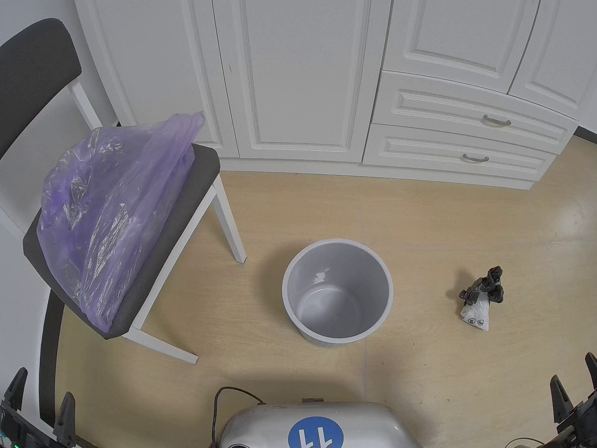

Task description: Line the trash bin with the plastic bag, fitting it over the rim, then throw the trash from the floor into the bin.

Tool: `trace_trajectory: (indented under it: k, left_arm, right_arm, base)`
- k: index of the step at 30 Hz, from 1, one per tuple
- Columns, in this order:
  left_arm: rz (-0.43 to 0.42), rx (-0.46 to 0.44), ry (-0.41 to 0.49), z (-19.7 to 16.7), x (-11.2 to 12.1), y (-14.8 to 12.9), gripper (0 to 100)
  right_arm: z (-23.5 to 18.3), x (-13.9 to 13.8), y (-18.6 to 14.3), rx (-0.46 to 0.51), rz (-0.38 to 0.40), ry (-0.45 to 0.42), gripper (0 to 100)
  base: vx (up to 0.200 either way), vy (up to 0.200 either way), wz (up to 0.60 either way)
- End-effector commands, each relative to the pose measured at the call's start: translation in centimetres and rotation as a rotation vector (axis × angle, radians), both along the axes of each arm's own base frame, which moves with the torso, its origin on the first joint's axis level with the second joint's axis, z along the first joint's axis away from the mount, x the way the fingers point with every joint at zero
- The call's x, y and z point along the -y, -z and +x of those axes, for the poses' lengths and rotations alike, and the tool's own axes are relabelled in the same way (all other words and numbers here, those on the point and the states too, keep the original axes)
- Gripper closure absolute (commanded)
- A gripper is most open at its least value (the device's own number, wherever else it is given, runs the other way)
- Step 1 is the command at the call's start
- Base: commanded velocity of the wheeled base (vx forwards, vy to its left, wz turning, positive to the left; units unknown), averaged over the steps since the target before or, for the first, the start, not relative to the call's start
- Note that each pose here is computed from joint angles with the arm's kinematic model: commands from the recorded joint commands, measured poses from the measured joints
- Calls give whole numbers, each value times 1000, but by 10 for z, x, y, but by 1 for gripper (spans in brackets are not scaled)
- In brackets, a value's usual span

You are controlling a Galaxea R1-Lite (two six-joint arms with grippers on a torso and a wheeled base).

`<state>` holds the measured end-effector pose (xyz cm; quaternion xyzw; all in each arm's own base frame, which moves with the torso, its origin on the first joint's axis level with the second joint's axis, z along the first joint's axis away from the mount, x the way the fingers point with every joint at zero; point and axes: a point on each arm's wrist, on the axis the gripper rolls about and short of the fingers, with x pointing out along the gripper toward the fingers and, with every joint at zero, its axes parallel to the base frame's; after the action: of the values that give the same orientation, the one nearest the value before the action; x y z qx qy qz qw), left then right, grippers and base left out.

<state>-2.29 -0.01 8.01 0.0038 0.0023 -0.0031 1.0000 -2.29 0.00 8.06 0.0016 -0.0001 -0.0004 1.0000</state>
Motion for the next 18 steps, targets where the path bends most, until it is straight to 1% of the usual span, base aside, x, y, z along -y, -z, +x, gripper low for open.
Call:
trace_trajectory:
  k: [1,18]
  left_arm:
    - [2,-1,2,0,0,5,0]
    - [2,-1,2,0,0,5,0]
  right_arm:
    - [0,0,5,-2,0,1,0]
    - [0,0,5,-2,0,-1,0]
  base:
    - [0,0,0]
    - [0,0,0]
